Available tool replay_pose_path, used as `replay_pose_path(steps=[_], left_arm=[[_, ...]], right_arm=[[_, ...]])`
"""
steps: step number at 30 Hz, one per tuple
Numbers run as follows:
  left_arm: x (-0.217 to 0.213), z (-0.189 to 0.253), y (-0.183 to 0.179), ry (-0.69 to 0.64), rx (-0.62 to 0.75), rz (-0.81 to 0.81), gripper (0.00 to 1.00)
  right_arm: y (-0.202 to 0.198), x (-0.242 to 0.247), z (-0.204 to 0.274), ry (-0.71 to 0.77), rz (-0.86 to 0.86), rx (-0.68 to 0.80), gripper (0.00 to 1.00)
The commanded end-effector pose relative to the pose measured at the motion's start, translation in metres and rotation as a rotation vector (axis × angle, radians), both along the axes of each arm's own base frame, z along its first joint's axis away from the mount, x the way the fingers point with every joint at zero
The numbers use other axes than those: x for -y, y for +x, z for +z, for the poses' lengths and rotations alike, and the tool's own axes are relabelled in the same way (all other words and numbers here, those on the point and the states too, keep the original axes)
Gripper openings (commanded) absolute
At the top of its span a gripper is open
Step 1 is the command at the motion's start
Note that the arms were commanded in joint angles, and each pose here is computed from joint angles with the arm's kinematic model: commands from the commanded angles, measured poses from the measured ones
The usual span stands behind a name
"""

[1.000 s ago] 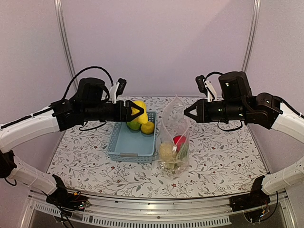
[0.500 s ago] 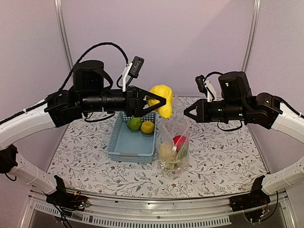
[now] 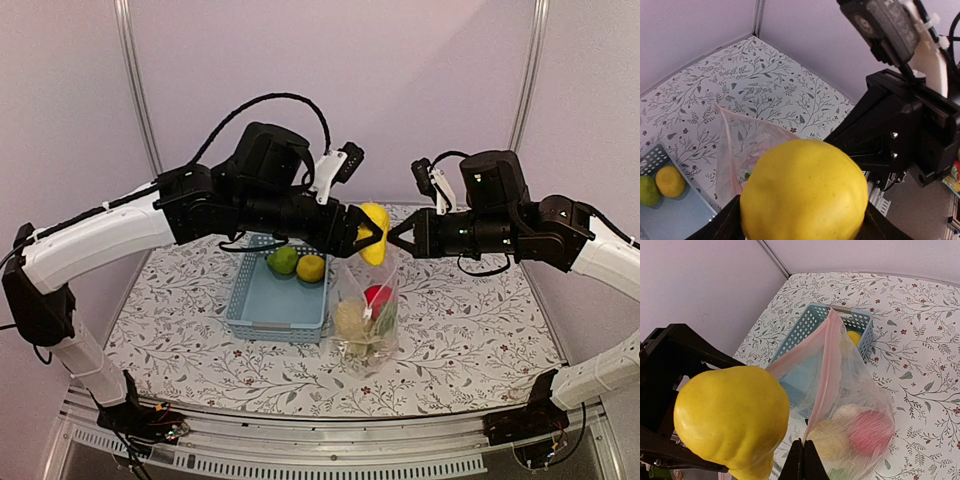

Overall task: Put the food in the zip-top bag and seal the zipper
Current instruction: Place the fake fruit in the zipper food storage bag.

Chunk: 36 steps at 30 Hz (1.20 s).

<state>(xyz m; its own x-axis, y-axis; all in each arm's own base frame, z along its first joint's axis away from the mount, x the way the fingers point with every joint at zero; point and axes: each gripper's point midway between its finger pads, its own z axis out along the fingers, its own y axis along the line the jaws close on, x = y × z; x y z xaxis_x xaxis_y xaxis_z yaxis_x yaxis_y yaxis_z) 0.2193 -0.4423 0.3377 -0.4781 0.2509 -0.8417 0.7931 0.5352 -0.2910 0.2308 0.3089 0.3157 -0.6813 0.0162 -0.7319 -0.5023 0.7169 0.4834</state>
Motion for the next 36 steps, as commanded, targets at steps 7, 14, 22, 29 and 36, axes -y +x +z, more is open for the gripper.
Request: replay_pose_path(steps=[7, 14, 22, 29, 36], left_arm=[[-0.028, -0.037, 0.027, 0.266, 0.039, 0.179, 0.68], [-0.021, -0.042, 0.031, 0.280, 0.042, 0.177, 0.81], [-0.022, -0.037, 0.033, 0.273, 0.056, 0.192, 0.92], [-0.022, -0.034, 0.033, 0.261, 0.055, 0.192, 0.92], [-0.022, -0.020, 0.028, 0.202, 0.063, 0.175, 0.93]], right_arm=[[-0.004, -0.001, 0.018, 0.036, 0.015, 0.033, 0.00], [-0.003, -0.001, 0.017, 0.035, 0.012, 0.029, 0.00], [-0.004, -0.001, 0.017, 0.034, 0.014, 0.031, 0.00], [-0.004, 0.000, 0.016, 0.032, 0.014, 0.027, 0.00], [-0.005, 0.002, 0.017, 0.036, 0.013, 0.030, 0.00]])
